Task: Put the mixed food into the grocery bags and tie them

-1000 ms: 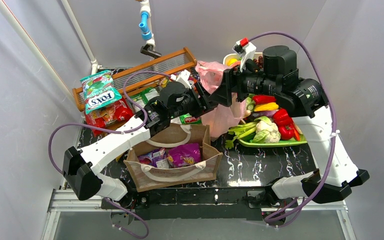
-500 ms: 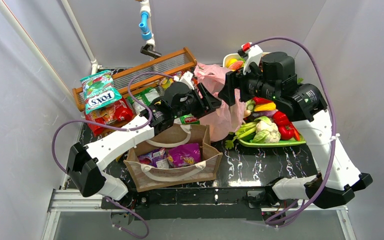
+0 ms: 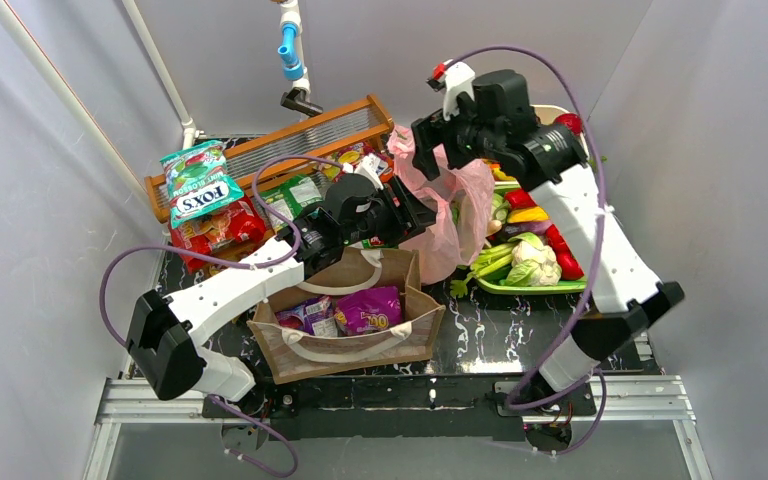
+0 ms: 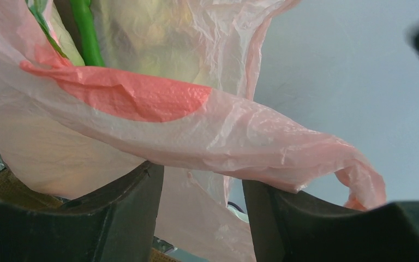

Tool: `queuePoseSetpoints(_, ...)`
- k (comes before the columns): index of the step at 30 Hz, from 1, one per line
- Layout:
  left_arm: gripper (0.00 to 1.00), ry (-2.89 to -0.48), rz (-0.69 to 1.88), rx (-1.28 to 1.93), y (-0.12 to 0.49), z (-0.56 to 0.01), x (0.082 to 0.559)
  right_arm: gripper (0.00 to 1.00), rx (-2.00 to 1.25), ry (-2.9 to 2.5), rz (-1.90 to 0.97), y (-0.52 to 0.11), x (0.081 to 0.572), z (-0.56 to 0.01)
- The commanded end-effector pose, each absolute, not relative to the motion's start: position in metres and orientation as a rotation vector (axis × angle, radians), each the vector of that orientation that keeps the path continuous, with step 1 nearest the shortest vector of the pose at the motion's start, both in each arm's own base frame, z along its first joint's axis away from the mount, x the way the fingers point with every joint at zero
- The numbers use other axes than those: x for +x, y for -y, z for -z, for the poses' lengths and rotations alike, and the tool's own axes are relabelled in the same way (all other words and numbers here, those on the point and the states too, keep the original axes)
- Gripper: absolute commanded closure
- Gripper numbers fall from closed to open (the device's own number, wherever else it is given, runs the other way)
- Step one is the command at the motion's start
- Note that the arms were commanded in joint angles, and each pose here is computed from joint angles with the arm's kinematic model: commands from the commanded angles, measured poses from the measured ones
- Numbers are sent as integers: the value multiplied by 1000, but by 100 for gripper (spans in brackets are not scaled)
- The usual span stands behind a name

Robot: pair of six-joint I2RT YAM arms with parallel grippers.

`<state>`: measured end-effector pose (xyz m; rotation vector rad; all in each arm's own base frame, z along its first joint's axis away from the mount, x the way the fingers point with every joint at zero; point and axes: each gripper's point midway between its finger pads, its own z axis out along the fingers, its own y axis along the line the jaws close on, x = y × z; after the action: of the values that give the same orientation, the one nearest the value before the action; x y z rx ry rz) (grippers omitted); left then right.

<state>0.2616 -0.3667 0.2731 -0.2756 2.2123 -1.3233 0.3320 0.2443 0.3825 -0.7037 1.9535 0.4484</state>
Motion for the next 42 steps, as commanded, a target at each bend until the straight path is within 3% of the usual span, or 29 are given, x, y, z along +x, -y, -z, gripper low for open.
queuePoseSetpoints(1, 47, -2162, 1340, -277, 359, -291, 257, 2, -812, -1919, -474, -257, 339, -390)
queuePoseSetpoints(6, 47, -2160, 1339, -272, 358, -293, 256, 3, -847, -1954, -516, -270, 345, -377)
queuePoseSetpoints(11, 47, -2159, 1337, -277, 357, -293, 256, 16, -828, -1962, -483, -270, 355, -371)
queuePoseSetpoints(14, 47, -2156, 1340, -276, 359, -295, 257, 34, -817, -1967, -480, -271, 359, -370)
queuePoseSetpoints(21, 47, -2133, 1355, -267, 365, -308, 259, 97, -694, -1990, -422, -251, 353, -380)
queuePoseSetpoints(33, 47, -2103, 1388, -251, 382, -326, 261, 99, -360, -2074, -226, -170, 306, -390)
queuePoseSetpoints(42, 44, -2088, 1394, -262, 383, -331, 264, 99, -278, -2192, -234, -148, 269, -383)
